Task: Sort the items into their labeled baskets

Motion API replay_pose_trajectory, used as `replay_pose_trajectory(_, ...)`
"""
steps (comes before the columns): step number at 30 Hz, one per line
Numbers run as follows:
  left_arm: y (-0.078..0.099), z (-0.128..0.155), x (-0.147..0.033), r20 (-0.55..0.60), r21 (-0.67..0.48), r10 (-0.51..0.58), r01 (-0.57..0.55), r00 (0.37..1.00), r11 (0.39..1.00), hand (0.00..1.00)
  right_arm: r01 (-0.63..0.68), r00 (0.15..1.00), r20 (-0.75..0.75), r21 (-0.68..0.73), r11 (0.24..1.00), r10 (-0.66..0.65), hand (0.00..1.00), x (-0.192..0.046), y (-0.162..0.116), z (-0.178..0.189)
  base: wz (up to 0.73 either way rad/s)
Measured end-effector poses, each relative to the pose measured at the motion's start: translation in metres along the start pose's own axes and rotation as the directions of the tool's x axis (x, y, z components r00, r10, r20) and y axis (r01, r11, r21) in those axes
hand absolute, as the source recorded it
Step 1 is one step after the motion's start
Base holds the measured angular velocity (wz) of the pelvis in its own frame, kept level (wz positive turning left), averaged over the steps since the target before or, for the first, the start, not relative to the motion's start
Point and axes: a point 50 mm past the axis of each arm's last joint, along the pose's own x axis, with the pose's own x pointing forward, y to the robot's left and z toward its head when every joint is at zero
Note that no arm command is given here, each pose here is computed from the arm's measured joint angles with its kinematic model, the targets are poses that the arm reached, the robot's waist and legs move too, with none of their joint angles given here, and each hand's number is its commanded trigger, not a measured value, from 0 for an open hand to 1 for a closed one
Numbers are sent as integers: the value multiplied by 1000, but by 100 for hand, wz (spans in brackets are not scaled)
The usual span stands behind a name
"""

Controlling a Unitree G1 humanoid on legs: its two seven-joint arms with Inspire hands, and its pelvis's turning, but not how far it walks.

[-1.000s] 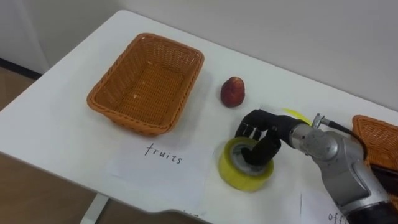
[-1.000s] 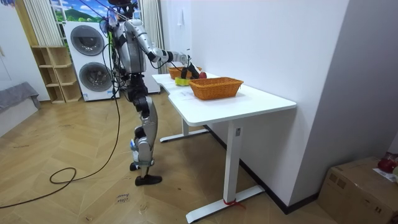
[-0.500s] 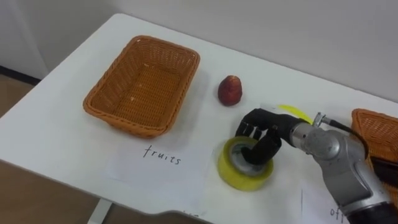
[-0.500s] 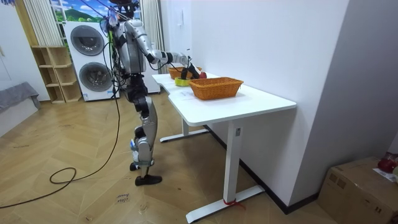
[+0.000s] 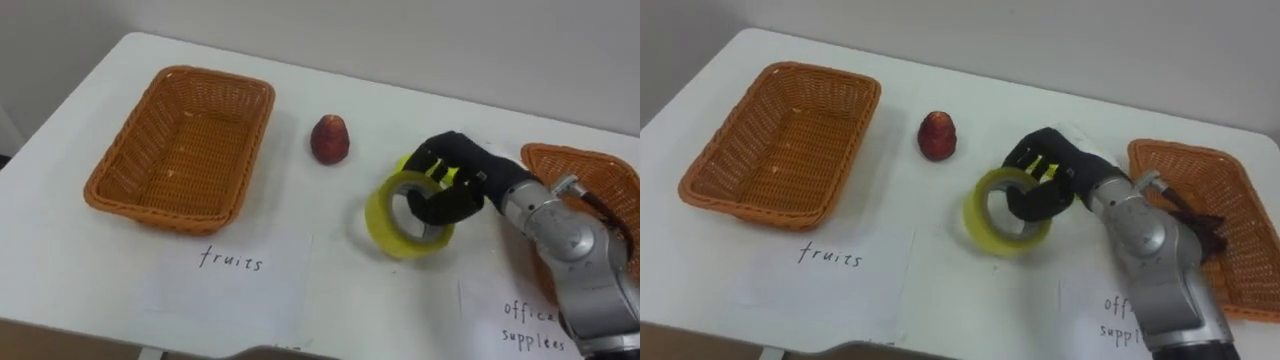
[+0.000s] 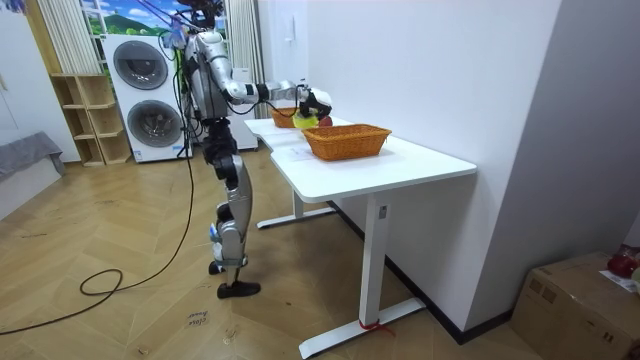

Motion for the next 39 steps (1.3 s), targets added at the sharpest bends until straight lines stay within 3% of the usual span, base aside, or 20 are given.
replay_pose_trajectory(9, -9, -1, -3, -13, -30, -18, 17, 1000, 999, 0, 175, 985, -12, 50, 983, -174, 100, -5, -21, -7, -3)
replay_pose_trajectory(15, -7, -17, -6, -55, -48, -5, 2, 998, 999, 0, 281, 960, -23, 121, 952, -281, 100, -10, -33, -11, 0)
replay_pose_trajectory(25, -4, -20, -6, -68, -60, 2, -6, 998, 998, 0, 364, 929, -29, 245, 899, -368, 100, -16, -48, -16, -3)
replay_pose_trajectory(39, -3, -29, -7, -104, -97, -14, 4, 995, 995, 0, 459, 889, -114, 220, 861, -444, 100, -26, -66, -39, -4)
